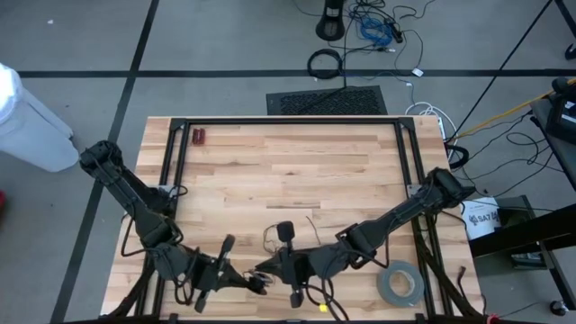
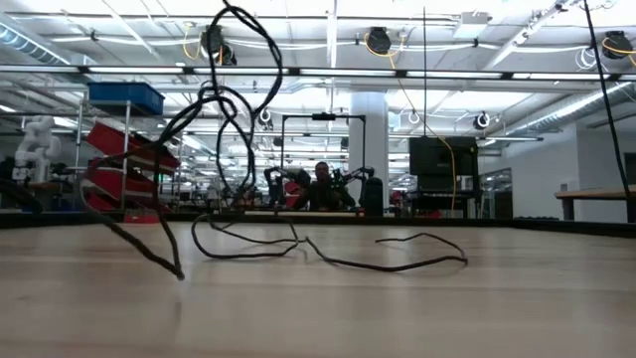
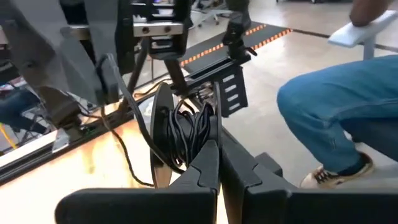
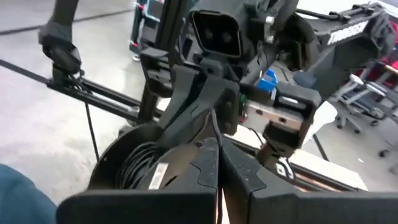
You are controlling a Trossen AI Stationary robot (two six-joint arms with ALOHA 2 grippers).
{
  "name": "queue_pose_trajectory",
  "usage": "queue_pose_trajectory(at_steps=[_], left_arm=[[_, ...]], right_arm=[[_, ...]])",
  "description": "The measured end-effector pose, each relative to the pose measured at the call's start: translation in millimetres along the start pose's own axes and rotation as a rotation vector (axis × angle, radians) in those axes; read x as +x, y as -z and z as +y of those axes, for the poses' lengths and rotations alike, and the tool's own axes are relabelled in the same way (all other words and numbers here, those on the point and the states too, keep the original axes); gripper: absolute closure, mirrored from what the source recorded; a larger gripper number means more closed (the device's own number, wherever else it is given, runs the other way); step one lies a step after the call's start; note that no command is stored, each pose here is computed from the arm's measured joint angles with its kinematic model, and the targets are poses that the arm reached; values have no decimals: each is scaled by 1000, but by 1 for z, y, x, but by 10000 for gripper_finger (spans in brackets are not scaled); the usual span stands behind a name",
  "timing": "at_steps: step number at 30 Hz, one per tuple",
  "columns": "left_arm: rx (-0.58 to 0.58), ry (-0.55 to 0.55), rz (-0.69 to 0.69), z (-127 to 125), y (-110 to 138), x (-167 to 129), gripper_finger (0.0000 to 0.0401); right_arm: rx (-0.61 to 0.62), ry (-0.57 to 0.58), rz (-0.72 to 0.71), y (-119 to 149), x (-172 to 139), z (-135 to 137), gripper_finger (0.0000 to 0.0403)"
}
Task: Coil cords
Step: Coil the black wire on the spool
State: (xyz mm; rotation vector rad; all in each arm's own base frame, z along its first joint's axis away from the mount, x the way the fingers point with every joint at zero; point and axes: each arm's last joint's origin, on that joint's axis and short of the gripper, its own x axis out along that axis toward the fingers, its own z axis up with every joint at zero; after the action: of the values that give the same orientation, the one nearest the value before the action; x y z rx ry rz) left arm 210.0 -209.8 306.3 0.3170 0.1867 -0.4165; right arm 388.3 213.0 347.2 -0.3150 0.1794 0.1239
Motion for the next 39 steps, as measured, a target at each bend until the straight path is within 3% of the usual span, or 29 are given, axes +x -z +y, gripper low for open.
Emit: queue_pose_trajectory(at_steps=[4, 18, 27, 33, 39], left_arm=[[-2, -12, 9, 0, 1, 0, 397], [-57, -224, 100, 8, 3, -19, 397], [-18, -250, 70, -1, -4, -34, 397], [25, -252, 46, -7, -8, -38, 397], [45, -245, -12, -12, -16, -41, 397]], right_arm=[[-19, 36, 43, -2, -9, 3, 403], [-10, 8, 115, 0, -20, 12, 403], [23, -10, 189, 8, -21, 12, 403], [63, -118, 188, 9, -19, 12, 403], [71, -117, 234, 14, -19, 9, 392]])
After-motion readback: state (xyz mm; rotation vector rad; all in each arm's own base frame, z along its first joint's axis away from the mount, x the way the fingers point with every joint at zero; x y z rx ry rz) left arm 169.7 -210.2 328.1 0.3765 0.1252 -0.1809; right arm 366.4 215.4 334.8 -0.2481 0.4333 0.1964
